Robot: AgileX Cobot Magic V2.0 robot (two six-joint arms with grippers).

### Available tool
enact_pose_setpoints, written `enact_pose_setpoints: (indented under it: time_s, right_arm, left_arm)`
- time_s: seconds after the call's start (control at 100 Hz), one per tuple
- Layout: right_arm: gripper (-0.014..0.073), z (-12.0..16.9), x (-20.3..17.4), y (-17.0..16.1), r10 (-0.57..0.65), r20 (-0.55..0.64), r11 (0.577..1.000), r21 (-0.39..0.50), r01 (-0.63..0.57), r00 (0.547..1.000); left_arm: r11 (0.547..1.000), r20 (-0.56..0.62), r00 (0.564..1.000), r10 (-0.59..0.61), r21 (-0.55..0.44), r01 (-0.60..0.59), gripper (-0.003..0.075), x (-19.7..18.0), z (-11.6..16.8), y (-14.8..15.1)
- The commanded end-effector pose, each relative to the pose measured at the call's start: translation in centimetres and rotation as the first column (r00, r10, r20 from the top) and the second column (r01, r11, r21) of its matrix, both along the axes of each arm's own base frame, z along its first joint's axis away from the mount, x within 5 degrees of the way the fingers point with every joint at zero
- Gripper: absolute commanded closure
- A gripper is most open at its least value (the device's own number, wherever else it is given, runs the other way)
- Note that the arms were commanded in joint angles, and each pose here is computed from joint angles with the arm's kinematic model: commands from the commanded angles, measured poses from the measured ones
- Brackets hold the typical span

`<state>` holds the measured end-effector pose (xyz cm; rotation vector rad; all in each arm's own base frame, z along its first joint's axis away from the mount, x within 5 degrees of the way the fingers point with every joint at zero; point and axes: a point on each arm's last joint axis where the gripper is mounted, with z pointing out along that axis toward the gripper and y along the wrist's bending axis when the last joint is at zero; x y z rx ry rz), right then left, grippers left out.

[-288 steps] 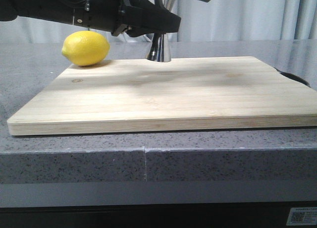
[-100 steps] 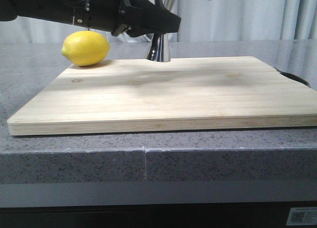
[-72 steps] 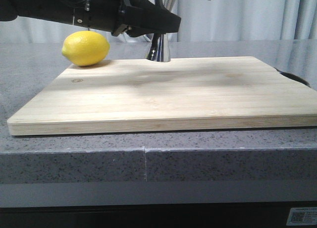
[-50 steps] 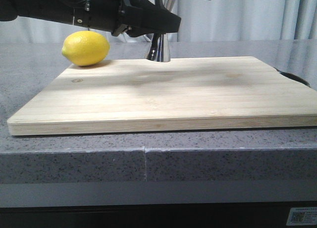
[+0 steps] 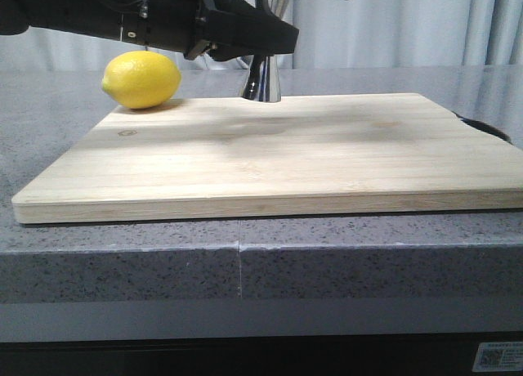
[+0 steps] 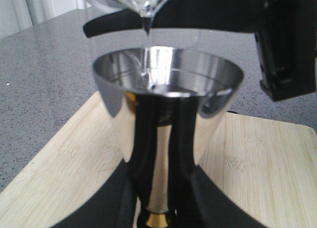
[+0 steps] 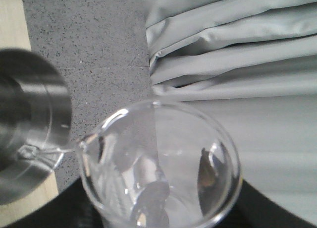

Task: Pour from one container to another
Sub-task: 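Tilt the beaker with the right gripper, pouring liquid into the jigger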

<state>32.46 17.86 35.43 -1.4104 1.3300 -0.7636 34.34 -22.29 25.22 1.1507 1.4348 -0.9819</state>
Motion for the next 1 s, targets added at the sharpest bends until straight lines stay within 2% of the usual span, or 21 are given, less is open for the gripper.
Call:
enact_pose_setpoints:
  time_s: [0.0,0.99]
  right_arm:
    - [0.0379,3.22,-0.88,-0.32,0.031,0.1,0.999,0.02,-0.033,0.995]
    - [0.0379,3.24,-0.87,-0.34,0.028,0.101,0.999,0.022,-0.03,0.995]
  left_arm:
    - [0.993,0.051,0.999,-0.018,-0.114,0.024,0.0739,-0.62,3.45,-0.18]
    - [0.993,0.051,0.999,-0.018,-0.114,0.024,0.0739,-0.62,3.45,-0.18]
